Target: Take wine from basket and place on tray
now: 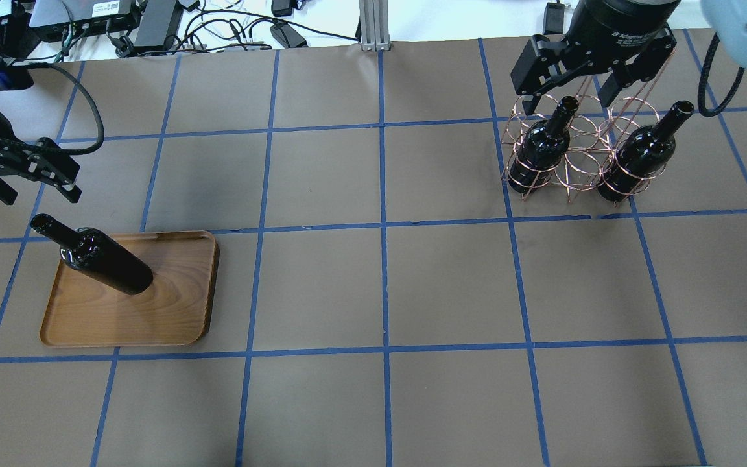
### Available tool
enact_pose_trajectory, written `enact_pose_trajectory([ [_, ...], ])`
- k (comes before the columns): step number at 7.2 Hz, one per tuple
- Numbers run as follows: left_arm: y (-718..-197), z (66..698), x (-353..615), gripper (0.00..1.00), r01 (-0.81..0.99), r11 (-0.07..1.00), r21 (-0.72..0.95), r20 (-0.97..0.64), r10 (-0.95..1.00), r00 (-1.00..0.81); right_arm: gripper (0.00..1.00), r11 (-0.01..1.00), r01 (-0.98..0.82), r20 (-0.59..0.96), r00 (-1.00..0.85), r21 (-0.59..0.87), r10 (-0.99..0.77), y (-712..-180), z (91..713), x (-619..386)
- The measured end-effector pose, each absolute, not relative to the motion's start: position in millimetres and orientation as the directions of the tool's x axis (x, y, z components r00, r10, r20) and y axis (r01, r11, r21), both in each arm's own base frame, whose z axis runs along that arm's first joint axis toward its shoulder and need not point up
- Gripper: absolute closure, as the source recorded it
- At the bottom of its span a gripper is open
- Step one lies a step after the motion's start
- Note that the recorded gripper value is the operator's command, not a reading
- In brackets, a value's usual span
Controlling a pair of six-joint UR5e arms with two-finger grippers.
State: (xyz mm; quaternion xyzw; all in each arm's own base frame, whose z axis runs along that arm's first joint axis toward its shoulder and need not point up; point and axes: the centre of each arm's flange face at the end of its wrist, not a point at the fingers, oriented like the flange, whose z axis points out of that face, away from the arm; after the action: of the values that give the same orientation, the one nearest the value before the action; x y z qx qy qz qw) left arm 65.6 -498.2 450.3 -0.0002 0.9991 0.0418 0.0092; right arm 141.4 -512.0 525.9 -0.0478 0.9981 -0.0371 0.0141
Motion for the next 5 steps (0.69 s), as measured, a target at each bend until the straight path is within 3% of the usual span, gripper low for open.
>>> enact_pose_trajectory([
  [5,-484,497,-58,0.0,-0.004,0.999,-0.051,-0.025,-0.005,-1.0,0.0,0.992,-0.1,-0.02,-0.995,-0.077,-0.101,-512,525,141],
])
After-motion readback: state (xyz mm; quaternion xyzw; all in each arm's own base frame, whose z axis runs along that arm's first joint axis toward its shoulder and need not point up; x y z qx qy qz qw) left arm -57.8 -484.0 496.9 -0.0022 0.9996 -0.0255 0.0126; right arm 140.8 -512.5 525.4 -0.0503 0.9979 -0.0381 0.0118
